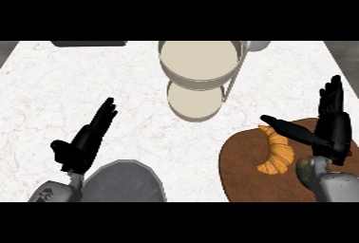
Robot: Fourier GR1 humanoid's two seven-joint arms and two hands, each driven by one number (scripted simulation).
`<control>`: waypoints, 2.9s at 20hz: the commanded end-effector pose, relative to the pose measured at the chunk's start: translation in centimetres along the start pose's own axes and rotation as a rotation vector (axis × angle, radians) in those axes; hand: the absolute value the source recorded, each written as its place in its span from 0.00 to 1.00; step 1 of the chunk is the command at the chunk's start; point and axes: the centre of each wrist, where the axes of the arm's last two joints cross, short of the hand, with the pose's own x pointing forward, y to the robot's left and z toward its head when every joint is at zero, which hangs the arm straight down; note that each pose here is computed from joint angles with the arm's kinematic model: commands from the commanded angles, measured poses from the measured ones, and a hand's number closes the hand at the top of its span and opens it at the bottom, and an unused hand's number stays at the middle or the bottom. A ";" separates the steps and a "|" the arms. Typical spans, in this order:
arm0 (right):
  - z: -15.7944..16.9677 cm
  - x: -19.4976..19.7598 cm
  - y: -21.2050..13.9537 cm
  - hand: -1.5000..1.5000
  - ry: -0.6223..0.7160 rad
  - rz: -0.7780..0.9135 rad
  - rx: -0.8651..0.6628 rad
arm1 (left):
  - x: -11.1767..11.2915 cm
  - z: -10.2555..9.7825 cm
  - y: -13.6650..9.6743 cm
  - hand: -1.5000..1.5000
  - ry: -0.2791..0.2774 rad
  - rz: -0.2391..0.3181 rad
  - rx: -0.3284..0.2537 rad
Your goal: Pick the squash from the cutting board and place it in the tiered basket
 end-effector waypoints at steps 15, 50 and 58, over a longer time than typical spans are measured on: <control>1.9 8.2 -7.1 0.00 0.412 1.157 0.363 | -1.0 0.1 0.4 0.50 0.011 -0.021 -0.017; 6.4 5.1 -3.8 0.00 0.766 1.244 0.237 | -2.3 -1.4 0.3 0.50 -0.028 -0.005 -0.027; 5.2 5.8 -4.7 0.00 0.787 1.231 0.240 | -2.2 -0.2 0.0 0.50 -0.001 0.012 -0.030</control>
